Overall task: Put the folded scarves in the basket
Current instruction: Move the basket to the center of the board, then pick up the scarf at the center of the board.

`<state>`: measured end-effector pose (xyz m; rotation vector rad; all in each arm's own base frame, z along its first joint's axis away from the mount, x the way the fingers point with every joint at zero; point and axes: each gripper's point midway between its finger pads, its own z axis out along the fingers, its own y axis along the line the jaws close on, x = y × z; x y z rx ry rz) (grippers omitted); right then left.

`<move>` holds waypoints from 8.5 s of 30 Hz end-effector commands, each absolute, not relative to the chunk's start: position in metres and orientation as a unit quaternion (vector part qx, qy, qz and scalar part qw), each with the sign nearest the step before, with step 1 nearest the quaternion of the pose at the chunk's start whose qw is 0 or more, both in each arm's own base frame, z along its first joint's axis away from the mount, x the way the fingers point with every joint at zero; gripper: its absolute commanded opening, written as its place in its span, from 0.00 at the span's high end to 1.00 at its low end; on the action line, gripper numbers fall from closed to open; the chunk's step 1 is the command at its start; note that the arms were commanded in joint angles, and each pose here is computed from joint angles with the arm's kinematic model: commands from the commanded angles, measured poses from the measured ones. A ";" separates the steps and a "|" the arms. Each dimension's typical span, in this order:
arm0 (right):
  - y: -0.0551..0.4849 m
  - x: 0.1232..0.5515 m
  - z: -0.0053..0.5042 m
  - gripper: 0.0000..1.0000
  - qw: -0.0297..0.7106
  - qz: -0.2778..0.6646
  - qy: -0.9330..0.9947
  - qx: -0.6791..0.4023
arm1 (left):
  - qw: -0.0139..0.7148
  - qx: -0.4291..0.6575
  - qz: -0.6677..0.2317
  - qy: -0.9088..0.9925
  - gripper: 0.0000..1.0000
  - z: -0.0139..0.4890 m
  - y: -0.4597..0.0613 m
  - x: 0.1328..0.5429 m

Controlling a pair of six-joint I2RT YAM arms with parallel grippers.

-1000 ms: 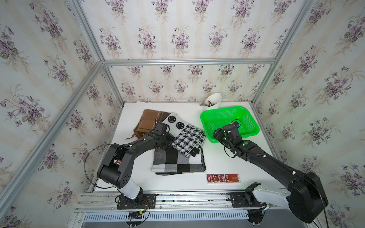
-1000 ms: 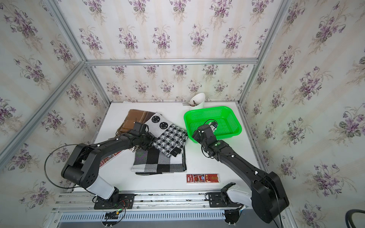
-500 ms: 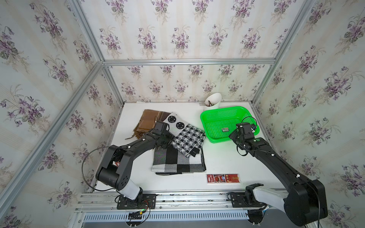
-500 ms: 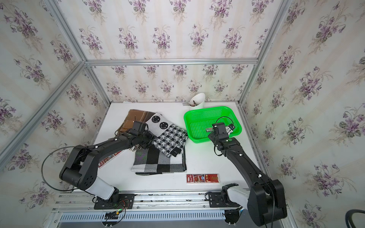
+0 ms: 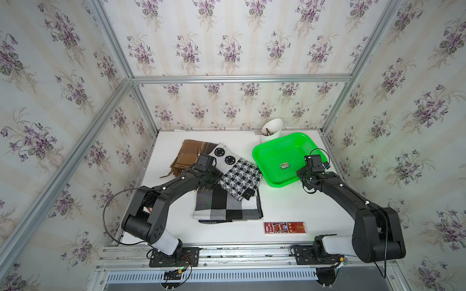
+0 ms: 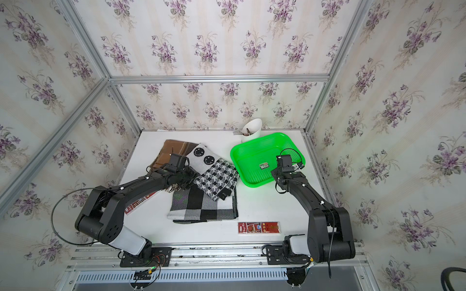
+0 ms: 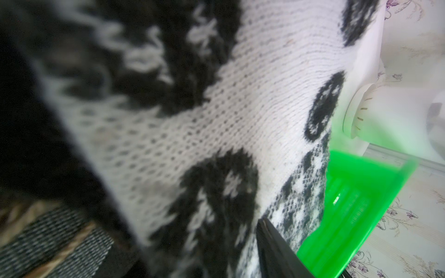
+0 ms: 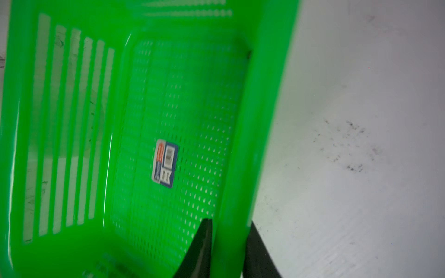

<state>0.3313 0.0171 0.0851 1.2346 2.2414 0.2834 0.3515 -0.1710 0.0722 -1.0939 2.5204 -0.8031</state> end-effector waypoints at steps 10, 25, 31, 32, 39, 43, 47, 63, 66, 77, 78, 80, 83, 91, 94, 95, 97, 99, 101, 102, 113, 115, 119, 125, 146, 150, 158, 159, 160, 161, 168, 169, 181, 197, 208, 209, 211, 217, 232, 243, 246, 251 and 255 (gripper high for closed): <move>0.007 0.222 0.083 1.00 0.218 0.095 0.799 0.553 | 0.157 -0.370 -0.266 0.876 0.44 0.075 -0.167 0.353; 0.012 0.192 0.101 0.39 0.232 0.118 0.761 0.594 | 0.162 -0.370 -0.266 0.875 0.44 0.077 -0.169 0.354; 0.005 0.204 0.146 0.29 0.298 0.100 0.787 0.532 | 0.162 -0.371 -0.263 0.876 0.44 0.077 -0.167 0.352; 0.005 0.211 0.156 0.28 0.316 0.098 0.794 0.509 | 0.163 -0.370 -0.263 0.876 0.44 0.077 -0.167 0.352; 0.065 0.272 0.191 0.31 0.353 0.130 0.884 0.278 | 0.169 -0.368 -0.265 0.875 0.58 0.079 -0.168 0.354; 0.144 0.271 0.196 0.28 0.342 0.168 0.908 0.174 | 0.177 -0.369 -0.273 0.871 0.80 0.084 -0.168 0.356; 0.223 0.253 0.171 0.27 0.269 0.259 0.915 0.154 | 0.190 -0.367 -0.282 0.866 0.93 0.098 -0.167 0.360; 0.308 0.274 0.147 0.21 0.194 0.310 0.913 0.182 | 0.256 -0.348 -0.276 0.859 0.97 0.165 -0.136 0.360; 0.317 0.266 0.127 0.19 0.156 0.331 0.910 0.196 | 0.252 -0.345 -0.273 0.862 0.97 0.162 -0.135 0.357; 0.341 0.253 0.094 0.02 0.084 0.421 0.867 0.253 | 0.239 -0.354 -0.283 0.859 0.97 0.152 -0.138 0.355; 0.343 0.254 0.091 0.02 0.080 0.421 0.867 0.254 | 0.239 -0.354 -0.284 0.859 0.97 0.153 -0.138 0.355; 0.347 0.256 0.090 0.02 0.079 0.429 0.863 0.255 | 0.237 -0.352 -0.286 0.859 0.97 0.156 -0.140 0.356; 0.355 0.262 0.094 0.02 0.081 0.442 0.857 0.253 | 0.230 -0.350 -0.294 0.859 0.97 0.161 -0.143 0.357; 0.359 0.268 0.086 0.02 0.084 0.458 0.843 0.270 | 0.224 -0.349 -0.326 0.849 0.97 0.177 -0.152 0.367; 0.361 0.272 0.083 0.02 0.089 0.473 0.832 0.276 | 0.218 -0.350 -0.333 0.848 0.97 0.176 -0.156 0.369; 0.363 0.272 0.082 0.02 0.086 0.478 0.829 0.278 | 0.218 -0.351 -0.333 0.848 0.97 0.176 -0.156 0.369; 0.365 0.273 0.079 0.02 0.082 0.489 0.821 0.283 | 0.217 -0.351 -0.333 0.848 0.98 0.176 -0.155 0.369; 0.365 0.275 0.080 0.02 0.087 0.493 0.816 0.287 | 0.217 -0.351 -0.333 0.848 0.98 0.176 -0.155 0.369; 0.364 0.280 0.083 0.02 0.100 0.498 0.811 0.289 | 0.217 -0.351 -0.334 0.847 0.98 0.177 -0.155 0.369; 0.365 0.283 0.086 0.02 0.106 0.502 0.808 0.290 | 0.217 -0.351 -0.334 0.847 0.98 0.177 -0.155 0.368; 0.383 0.292 0.089 0.06 0.105 0.538 0.783 0.296 | 0.213 -0.355 -0.336 0.846 0.98 0.176 -0.151 0.366; 0.384 0.292 0.084 0.06 0.100 0.533 0.784 0.301 | 0.213 -0.355 -0.337 0.845 0.98 0.176 -0.150 0.366; 0.380 0.293 0.077 0.10 0.100 0.528 0.783 0.312 | 0.215 -0.355 -0.338 0.845 0.98 0.178 -0.148 0.366; 0.377 0.299 0.079 0.57 0.118 0.525 0.780 0.320 | 0.213 -0.356 -0.336 0.845 0.98 0.176 -0.145 0.362; 0.309 0.303 0.096 1.00 0.168 0.311 0.910 0.216 | 0.155 -0.361 -0.253 0.884 0.18 0.111 -0.109 0.278; 0.302 0.309 0.100 1.00 0.168 0.300 0.918 0.196 | 0.179 -0.366 -0.195 0.892 0.09 0.114 -0.072 0.276; 0.307 0.318 0.102 1.00 0.164 0.304 0.921 0.182 | 0.162 -0.375 -0.273 0.871 0.05 0.088 -0.065 0.319; 0.308 0.319 0.102 1.00 0.163 0.304 0.921 0.183 | 0.169 -0.375 -0.278 0.868 0.06 0.084 -0.065 0.325; 0.308 0.318 0.102 1.00 0.163 0.304 0.920 0.184 | 0.173 -0.377 -0.276 0.867 0.08 0.080 -0.064 0.330; 0.307 0.319 0.102 1.00 0.163 0.305 0.920 0.185 | 0.176 -0.380 -0.275 0.866 0.09 0.076 -0.062 0.335; 0.307 0.318 0.100 1.00 0.161 0.305 0.920 0.187 | 0.182 -0.393 -0.279 0.857 0.27 0.051 -0.061 0.350; 0.306 0.319 0.099 1.00 0.161 0.306 0.919 0.188 | 0.185 -0.395 -0.279 0.856 0.32 0.049 -0.060 0.350; 0.308 0.324 0.107 1.00 0.172 0.305 0.920 0.175 | 0.236 -0.391 -0.237 0.858 0.80 0.087 -0.041 0.343; 0.305 0.334 0.145 1.00 0.191 0.328 0.911 0.160 | 0.162 -0.381 -0.217 0.884 0.64 0.069 -0.049 0.334; 0.304 0.333 0.135 1.00 0.181 0.325 0.914 0.164 | 0.171 -0.377 -0.232 0.880 0.50 0.050 -0.054 0.342; 0.303 0.333 0.135 1.00 0.182 0.324 0.914 0.164 | 0.173 -0.378 -0.236 0.878 0.50 0.050 -0.054 0.343; 0.301 0.334 0.132 1.00 0.180 0.321 0.915 0.166 | 0.179 -0.380 -0.239 0.876 0.50 0.051 -0.054 0.345; 0.297 0.334 0.126 1.00 0.176 0.317 0.916 0.170 | 0.192 -0.384 -0.248 0.869 0.53 0.056 -0.055 0.350; 0.295 0.334 0.122 1.00 0.175 0.314 0.916 0.177 | 0.159 -0.390 -0.244 0.874 0.57 0.049 -0.065 0.339; 0.296 0.334 0.117 1.00 0.171 0.313 0.917 0.179 | 0.154 -0.402 -0.244 0.869 0.58 0.047 -0.066 0.340; 0.296 0.334 0.118 1.00 0.171 0.315 0.916 0.179 | 0.154 -0.401 -0.249 0.868 0.62 0.049 -0.069 0.342; 0.298 0.335 0.122 1.00 0.174 0.318 0.916 0.175 | 0.161 -0.407 -0.252 0.863 0.92 0.052 -0.069 0.341; 0.298 0.341 0.133 1.00 0.191 0.315 0.916 0.159 | 0.184 -0.406 -0.245 0.861 1.00 0.073 -0.063 0.342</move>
